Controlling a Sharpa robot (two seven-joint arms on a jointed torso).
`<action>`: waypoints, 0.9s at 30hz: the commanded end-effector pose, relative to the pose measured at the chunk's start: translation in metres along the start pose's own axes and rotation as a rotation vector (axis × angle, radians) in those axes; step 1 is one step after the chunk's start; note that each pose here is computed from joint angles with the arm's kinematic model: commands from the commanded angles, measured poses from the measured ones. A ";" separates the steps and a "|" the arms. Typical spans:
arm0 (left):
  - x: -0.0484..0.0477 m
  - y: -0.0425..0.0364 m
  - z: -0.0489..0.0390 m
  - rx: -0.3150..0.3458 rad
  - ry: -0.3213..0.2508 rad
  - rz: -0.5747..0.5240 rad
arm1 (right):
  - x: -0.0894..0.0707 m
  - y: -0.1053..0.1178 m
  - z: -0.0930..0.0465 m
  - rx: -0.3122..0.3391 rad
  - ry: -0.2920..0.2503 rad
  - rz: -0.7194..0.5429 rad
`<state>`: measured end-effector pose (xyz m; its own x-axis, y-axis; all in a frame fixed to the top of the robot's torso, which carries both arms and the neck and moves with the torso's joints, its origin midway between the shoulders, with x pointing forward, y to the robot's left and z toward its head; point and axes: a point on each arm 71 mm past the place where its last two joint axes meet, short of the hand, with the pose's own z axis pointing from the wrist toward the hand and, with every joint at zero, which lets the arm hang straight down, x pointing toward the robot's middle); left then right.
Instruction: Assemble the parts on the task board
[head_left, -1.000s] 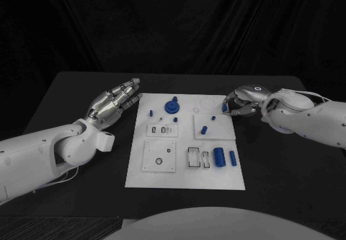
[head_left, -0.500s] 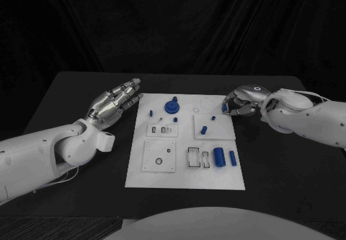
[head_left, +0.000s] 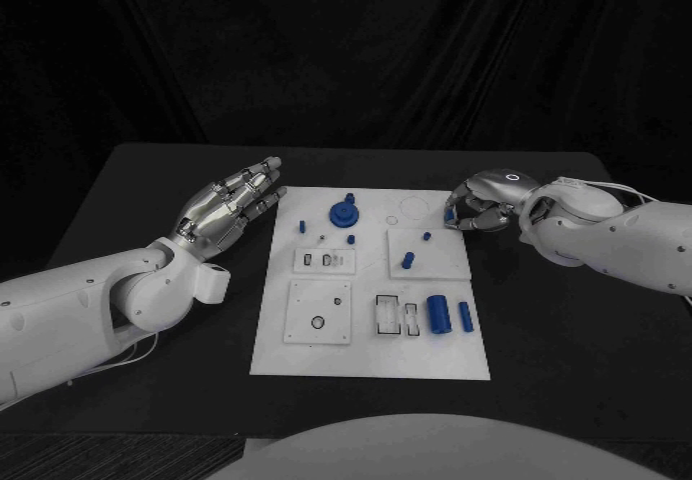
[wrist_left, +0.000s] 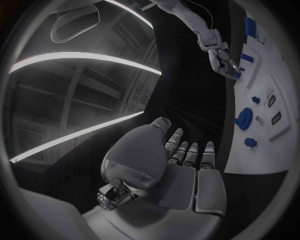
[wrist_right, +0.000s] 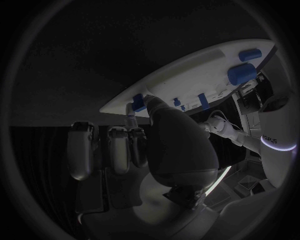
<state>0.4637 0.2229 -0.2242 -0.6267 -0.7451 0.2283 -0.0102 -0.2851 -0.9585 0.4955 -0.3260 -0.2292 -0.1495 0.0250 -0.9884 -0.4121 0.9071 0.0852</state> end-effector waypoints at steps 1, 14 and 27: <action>0.0020 -0.0004 0.0005 0.017 0.014 -0.012 | 0.001 -0.001 0.000 0.016 0.000 -0.004; 0.0011 -0.0006 -0.0010 0.013 0.012 -0.012 | -0.003 0.003 0.001 0.002 -0.063 0.012; 0.0003 -0.0010 -0.0018 0.012 0.008 -0.009 | -0.039 0.056 0.006 -0.133 -0.213 0.046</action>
<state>0.4630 0.2260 -0.2245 -0.6244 -0.7467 0.2291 -0.0118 -0.2842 -0.9587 0.4853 -0.2758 -0.1916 -0.0316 0.1363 -0.9902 -0.5257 0.8403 0.1325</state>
